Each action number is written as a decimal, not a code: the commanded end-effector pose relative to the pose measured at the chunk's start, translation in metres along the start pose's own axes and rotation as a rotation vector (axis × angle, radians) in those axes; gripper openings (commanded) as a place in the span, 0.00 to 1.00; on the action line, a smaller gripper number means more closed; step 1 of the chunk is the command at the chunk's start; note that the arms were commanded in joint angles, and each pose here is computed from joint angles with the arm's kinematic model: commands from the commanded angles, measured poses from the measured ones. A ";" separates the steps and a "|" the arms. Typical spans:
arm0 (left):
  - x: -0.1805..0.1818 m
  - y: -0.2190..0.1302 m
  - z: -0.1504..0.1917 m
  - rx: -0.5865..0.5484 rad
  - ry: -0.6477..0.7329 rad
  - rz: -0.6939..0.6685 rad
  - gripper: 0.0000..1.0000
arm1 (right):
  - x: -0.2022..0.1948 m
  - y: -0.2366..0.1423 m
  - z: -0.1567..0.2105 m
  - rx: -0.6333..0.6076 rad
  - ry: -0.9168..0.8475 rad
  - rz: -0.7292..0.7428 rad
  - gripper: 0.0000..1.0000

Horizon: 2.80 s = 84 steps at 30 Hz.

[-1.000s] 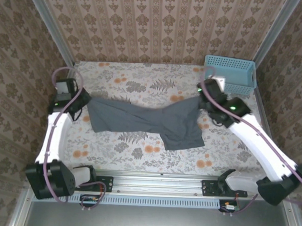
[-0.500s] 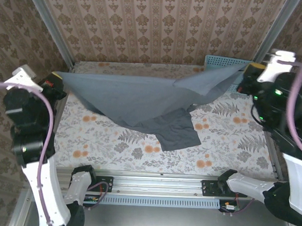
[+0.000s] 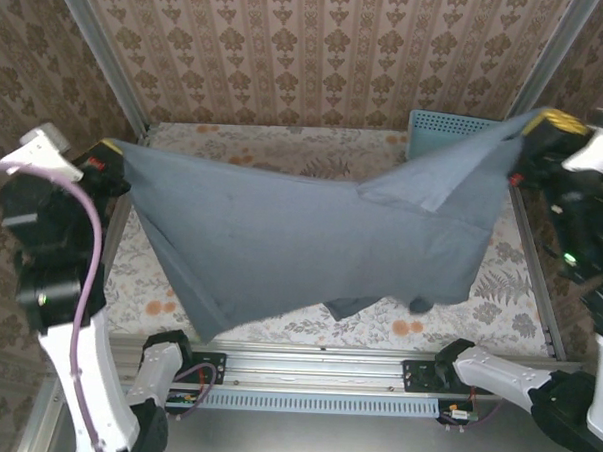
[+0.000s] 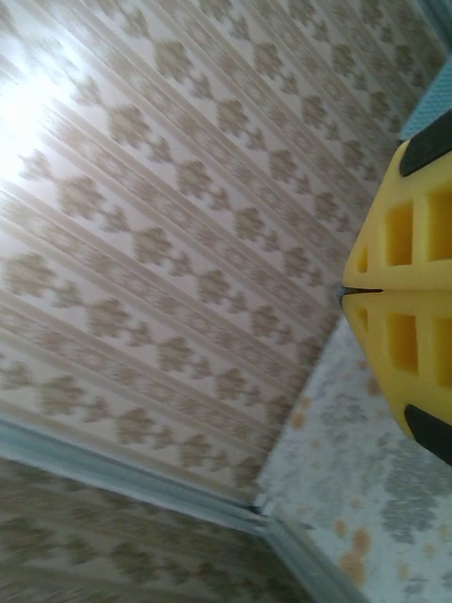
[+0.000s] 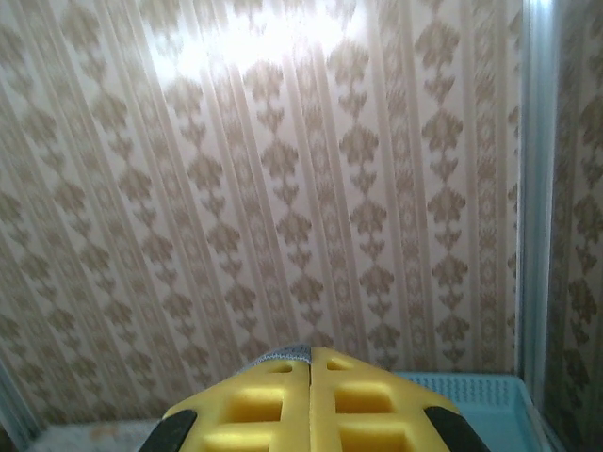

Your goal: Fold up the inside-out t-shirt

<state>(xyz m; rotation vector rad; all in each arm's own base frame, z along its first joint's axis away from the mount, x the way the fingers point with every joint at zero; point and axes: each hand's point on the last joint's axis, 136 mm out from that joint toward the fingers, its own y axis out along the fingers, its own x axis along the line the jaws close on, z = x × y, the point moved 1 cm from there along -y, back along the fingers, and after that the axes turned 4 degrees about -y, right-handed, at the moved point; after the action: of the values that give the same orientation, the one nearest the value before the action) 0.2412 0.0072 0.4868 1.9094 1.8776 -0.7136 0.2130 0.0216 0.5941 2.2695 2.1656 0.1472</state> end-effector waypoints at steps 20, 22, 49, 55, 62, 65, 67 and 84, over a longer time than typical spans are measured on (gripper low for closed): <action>0.009 0.244 -0.056 0.132 -0.080 0.052 0.00 | 0.042 0.226 -0.014 -0.081 0.001 0.057 0.00; -0.011 0.222 -0.093 0.033 -0.032 0.093 0.00 | 0.040 0.212 -0.041 -0.171 0.016 0.046 0.00; 0.148 0.079 0.252 0.529 -0.182 -0.149 0.00 | -0.002 0.043 0.360 0.766 0.247 0.087 0.00; 0.176 0.037 0.310 0.622 -0.258 -0.249 0.00 | -0.021 -0.016 0.414 0.874 0.366 0.185 0.00; 0.198 -0.005 0.328 0.617 -0.326 -0.399 0.00 | -0.040 -0.062 0.424 0.862 0.493 0.285 0.00; 0.207 -0.023 0.328 0.580 -0.347 -0.461 0.00 | -0.050 -0.081 0.425 0.843 0.540 0.335 0.00; 0.212 -0.031 0.333 0.568 -0.366 -0.479 0.01 | -0.057 -0.092 0.423 0.818 0.563 0.365 0.00; 0.208 -0.046 0.345 0.595 -0.419 -0.464 0.03 | -0.076 -0.125 0.410 0.733 0.630 0.431 0.00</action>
<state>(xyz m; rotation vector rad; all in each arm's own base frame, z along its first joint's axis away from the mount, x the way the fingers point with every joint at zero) 0.1591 -0.0204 0.0891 1.4265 1.9917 -1.7943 0.1160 -0.0155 0.1681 3.4775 2.2313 0.0457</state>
